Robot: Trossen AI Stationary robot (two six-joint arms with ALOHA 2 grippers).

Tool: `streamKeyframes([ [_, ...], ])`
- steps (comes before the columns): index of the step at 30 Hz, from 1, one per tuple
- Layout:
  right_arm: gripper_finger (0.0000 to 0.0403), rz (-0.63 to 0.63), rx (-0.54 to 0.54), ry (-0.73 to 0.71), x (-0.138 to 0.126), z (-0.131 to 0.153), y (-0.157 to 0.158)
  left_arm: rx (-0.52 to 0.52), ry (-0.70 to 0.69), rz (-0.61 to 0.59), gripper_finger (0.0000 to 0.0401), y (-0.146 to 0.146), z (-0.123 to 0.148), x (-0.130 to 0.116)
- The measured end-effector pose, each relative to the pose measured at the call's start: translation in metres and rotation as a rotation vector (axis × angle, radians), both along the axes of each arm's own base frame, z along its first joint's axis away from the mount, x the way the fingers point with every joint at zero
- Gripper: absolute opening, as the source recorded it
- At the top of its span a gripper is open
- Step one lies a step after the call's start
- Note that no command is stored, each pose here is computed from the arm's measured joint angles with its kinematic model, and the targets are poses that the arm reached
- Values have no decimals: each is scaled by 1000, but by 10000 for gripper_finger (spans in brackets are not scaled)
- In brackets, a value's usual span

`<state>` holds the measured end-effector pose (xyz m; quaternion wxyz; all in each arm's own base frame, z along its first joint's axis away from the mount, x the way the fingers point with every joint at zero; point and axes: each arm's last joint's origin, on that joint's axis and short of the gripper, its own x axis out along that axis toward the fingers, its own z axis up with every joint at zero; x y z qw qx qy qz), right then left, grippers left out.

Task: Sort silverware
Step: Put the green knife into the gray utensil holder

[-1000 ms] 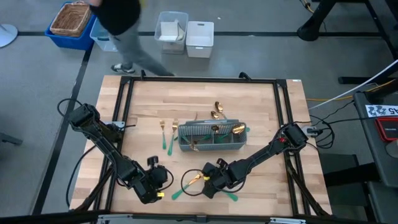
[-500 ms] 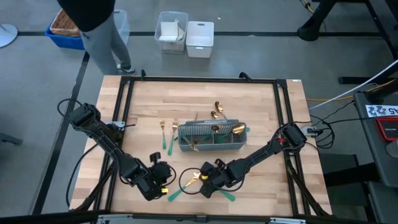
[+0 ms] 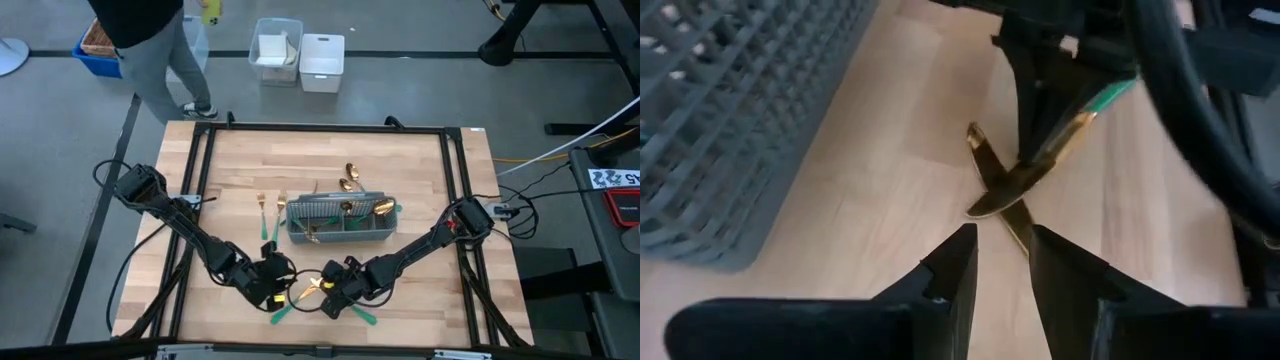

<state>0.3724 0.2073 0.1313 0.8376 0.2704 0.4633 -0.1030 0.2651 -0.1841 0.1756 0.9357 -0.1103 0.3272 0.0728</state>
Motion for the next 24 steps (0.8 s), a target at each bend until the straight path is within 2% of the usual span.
streamKeyframes([
  [7,8,15,16,-20,-7,30,-3,33,2,-68,85,5,0,5],
  [14,8,81,96,51,-22,55,-4,51,-99,-93,85,11,9,19],
  [17,8,128,144,115,-32,58,4,29,-112,-116,85,15,8,25],
  [24,8,219,268,214,-52,59,30,-52,-100,-211,85,21,-12,45],
])
